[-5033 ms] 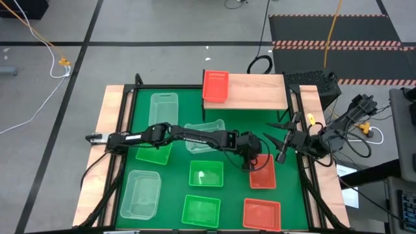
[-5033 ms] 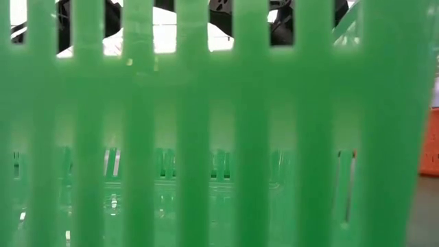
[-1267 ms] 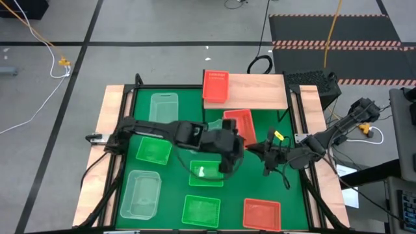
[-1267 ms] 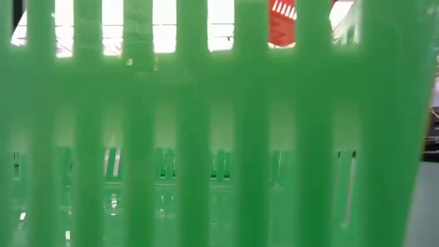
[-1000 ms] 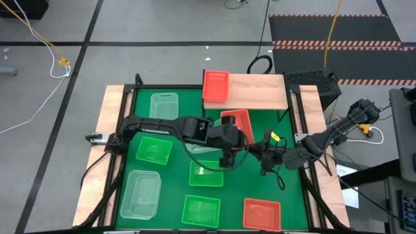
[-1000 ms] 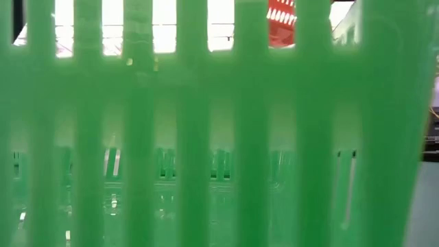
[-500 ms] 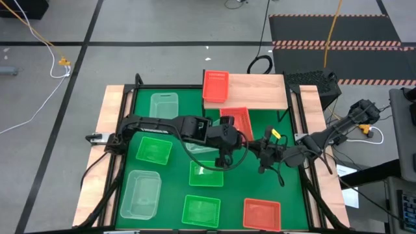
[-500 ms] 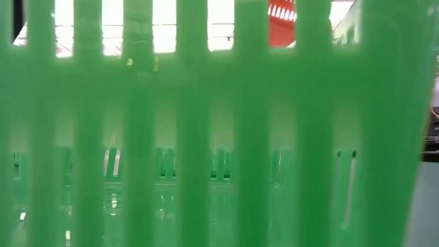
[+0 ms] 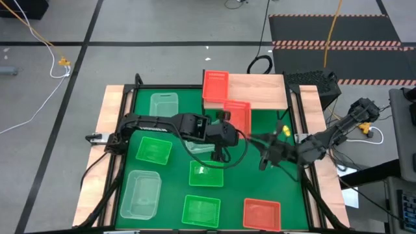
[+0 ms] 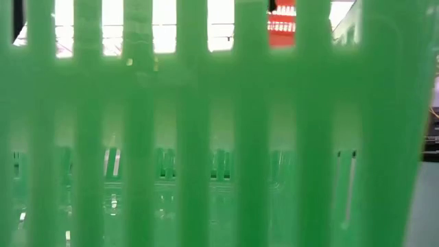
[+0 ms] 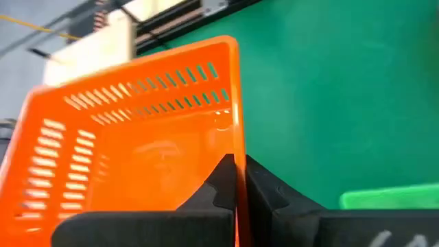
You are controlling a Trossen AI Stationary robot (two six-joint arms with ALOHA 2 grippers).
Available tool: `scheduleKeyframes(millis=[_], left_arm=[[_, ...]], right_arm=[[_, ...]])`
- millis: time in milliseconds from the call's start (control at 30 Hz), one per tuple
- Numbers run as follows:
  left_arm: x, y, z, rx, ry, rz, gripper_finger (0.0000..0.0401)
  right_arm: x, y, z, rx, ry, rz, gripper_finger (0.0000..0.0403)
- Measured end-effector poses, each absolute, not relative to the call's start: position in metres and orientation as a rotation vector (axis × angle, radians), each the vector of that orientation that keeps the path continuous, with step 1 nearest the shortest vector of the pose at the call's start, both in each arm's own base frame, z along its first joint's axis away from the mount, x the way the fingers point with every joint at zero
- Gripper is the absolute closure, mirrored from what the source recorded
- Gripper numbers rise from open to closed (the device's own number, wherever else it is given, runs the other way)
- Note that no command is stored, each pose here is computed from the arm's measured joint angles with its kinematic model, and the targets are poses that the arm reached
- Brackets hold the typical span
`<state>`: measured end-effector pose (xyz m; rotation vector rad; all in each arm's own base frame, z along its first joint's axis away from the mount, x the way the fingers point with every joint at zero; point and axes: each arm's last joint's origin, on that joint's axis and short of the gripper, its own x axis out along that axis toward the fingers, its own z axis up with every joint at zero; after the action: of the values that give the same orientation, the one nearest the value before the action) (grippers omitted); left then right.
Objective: Stack baskets on shelf by color
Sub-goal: Stack the top orange bin on the top of the orange bin
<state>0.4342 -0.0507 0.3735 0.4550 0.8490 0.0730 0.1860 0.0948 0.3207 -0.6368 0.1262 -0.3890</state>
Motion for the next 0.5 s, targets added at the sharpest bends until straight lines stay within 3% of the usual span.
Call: scheduleKeyframes(millis=[200,500], left_arm=[[0.406,-0.012,0.412,0.472,0.818,0.170,0.0397],[0.384,0.104,0.397,0.450,1.023,0.162,0.0397]], right_arm=[[0.159,0.094,0.339,-0.502,0.076,-0.516,0.0297],[0.148,0.090,0.333,-0.449,0.046,-0.482,0.0295]])
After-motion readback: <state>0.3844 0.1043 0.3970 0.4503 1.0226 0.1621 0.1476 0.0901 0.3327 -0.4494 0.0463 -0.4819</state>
